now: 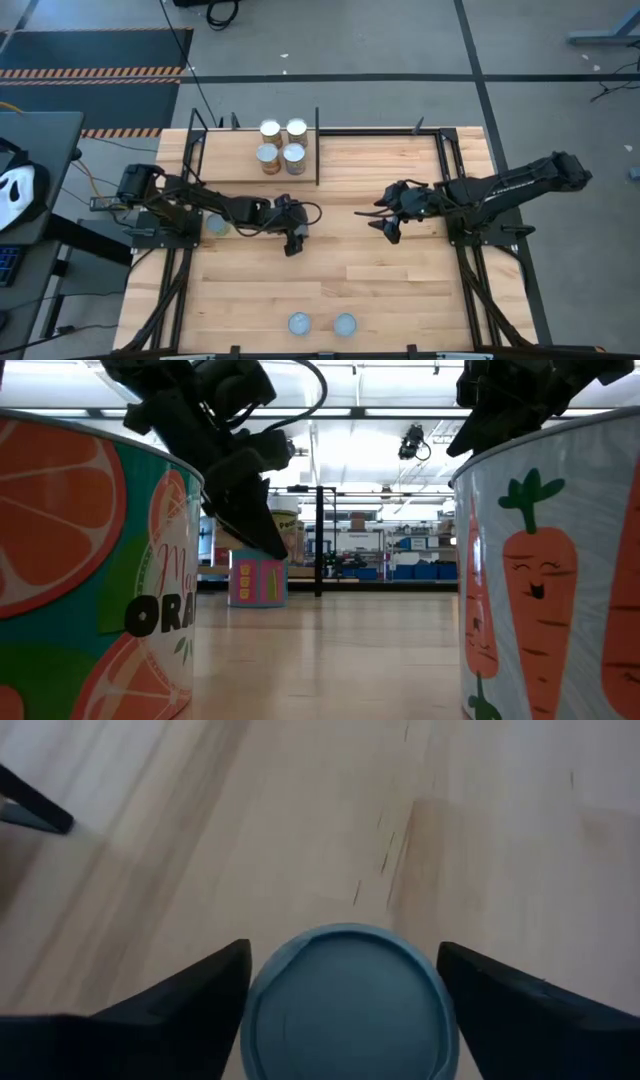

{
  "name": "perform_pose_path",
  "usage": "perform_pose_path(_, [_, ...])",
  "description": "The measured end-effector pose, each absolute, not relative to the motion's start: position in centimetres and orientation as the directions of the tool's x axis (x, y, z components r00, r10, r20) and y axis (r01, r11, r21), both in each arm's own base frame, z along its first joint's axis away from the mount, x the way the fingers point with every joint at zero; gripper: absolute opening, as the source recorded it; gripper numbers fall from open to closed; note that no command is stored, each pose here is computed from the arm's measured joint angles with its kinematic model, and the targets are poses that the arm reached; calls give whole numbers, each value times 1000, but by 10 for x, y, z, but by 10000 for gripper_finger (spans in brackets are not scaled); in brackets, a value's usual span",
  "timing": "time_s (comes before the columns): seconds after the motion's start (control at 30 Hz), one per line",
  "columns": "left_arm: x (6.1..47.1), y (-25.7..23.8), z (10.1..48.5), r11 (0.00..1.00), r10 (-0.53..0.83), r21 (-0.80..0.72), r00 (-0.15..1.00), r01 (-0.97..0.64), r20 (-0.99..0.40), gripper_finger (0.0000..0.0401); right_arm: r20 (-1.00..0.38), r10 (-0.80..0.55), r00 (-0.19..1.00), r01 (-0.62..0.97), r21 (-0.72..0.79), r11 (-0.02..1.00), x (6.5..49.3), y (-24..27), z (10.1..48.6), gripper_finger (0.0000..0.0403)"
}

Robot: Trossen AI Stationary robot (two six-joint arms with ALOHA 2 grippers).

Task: Pick and place cans onto a shelf
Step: Put the canned mixed corn on the shelf

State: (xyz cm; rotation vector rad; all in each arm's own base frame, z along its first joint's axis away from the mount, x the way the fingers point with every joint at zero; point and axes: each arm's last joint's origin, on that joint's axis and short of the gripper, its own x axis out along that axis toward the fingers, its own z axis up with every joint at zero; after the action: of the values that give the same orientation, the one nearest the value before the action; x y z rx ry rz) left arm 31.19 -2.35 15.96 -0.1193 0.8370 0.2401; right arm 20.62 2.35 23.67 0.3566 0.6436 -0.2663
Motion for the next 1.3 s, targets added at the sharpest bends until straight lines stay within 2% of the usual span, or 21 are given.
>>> perform_pose_path(0.1, [312,-19,160,967,140,-34,641,-251,-755,293,-631,-120,767,337,237,911,207,19,236,348])
perform_pose_path(0.2, [312,-17,160,967,136,-36,636,-251,-759,282,-632,-123,766,336,229,914,207,17,236,348])
perform_pose_path(0.3, [314,-15,163,966,137,-36,626,-255,-768,292,-632,-122,765,337,231,913,207,15,236,348])
perform_pose_path(0.47, [320,-14,175,971,142,-7,603,-238,-785,331,-638,-114,762,333,236,913,207,14,236,348])
perform_pose_path(0.63, [314,-12,170,972,148,20,546,-234,-825,352,-674,-93,733,326,228,917,204,15,233,348])
perform_pose_path(0.93, [313,-5,158,979,167,84,502,-184,-849,352,-735,-81,673,297,169,940,198,14,227,348])
perform_pose_path(1.13, [319,-6,144,974,127,13,497,-226,-858,343,-736,-85,672,302,168,938,198,13,227,348])
perform_pose_path(1.3, [320,-7,147,953,113,-56,518,-299,-848,317,-736,-85,672,305,171,937,198,13,227,348])
